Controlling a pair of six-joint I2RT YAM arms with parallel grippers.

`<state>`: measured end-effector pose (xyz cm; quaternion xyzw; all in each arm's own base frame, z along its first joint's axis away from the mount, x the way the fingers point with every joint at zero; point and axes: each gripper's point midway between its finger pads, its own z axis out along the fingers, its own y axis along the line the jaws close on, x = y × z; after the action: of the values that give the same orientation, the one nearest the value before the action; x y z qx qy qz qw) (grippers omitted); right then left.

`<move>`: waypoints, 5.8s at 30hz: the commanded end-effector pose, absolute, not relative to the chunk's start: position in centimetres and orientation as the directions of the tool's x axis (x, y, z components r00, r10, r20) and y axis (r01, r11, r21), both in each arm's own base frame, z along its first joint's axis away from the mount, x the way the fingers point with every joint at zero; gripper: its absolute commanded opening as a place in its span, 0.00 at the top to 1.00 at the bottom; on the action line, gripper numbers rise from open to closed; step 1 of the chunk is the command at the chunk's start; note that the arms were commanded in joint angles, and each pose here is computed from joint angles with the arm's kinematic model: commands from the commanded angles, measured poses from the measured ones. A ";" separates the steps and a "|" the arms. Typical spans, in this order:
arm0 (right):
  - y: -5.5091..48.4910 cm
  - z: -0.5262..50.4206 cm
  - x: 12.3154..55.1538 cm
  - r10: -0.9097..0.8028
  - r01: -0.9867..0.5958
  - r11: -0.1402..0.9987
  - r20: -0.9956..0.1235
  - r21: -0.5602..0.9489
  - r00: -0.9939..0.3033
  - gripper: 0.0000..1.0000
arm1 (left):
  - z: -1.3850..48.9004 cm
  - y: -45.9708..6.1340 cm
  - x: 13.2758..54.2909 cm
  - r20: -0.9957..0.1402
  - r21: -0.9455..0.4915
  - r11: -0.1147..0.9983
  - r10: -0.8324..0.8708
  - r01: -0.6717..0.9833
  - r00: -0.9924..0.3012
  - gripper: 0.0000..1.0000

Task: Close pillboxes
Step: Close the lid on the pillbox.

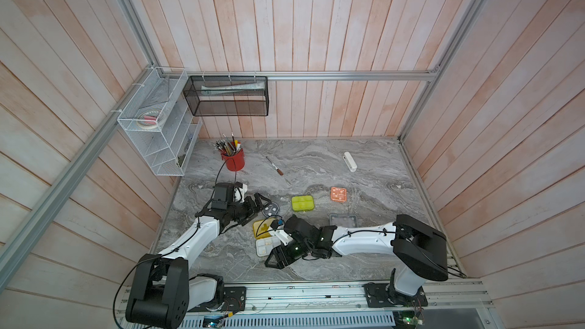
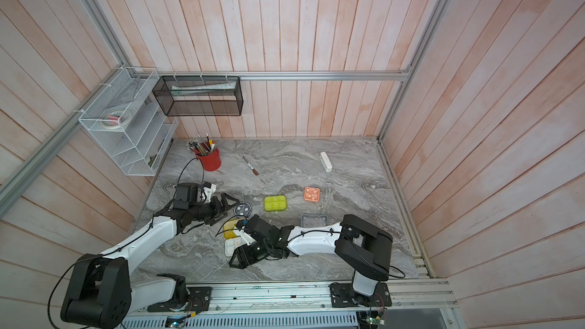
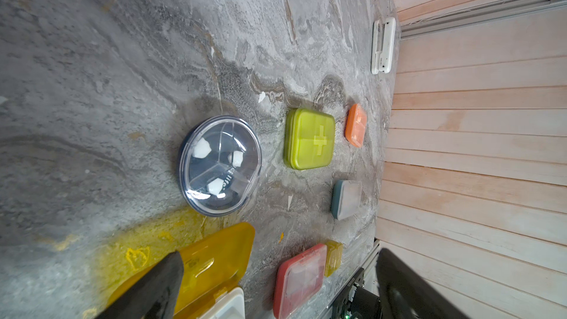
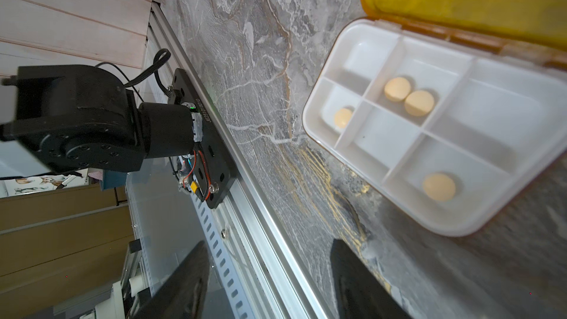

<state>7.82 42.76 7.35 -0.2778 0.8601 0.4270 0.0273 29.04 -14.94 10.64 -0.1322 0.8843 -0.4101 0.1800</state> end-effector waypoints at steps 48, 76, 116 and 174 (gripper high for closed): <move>41.8 3.5 9.1 -0.408 -0.416 0.531 -0.207 0.738 -0.889 0.35 | 7.4 -14.3 27.5 -0.152 -0.787 0.606 -0.374 -0.117 -0.915 0.00; 41.8 3.2 10.0 -0.377 -0.394 0.531 -0.206 0.750 -0.903 0.36 | 10.9 -15.3 25.9 -0.146 -0.854 0.515 -0.379 -0.077 -0.914 0.05; 40.2 4.4 12.7 -0.237 -0.395 0.517 -0.316 0.759 -0.919 0.36 | 11.6 -15.4 24.1 -0.161 -0.870 0.490 -0.372 -0.047 -0.914 0.15; 39.3 8.5 13.7 -0.241 -0.447 0.550 -0.379 0.705 -0.894 0.36 | 9.3 -13.4 20.8 -0.143 -0.709 0.666 -0.456 -0.230 -0.878 0.04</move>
<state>12.77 39.81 7.92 -0.1930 0.8626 0.4559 0.1039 21.83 -15.02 10.67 -0.1638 0.8787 -0.4161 0.1670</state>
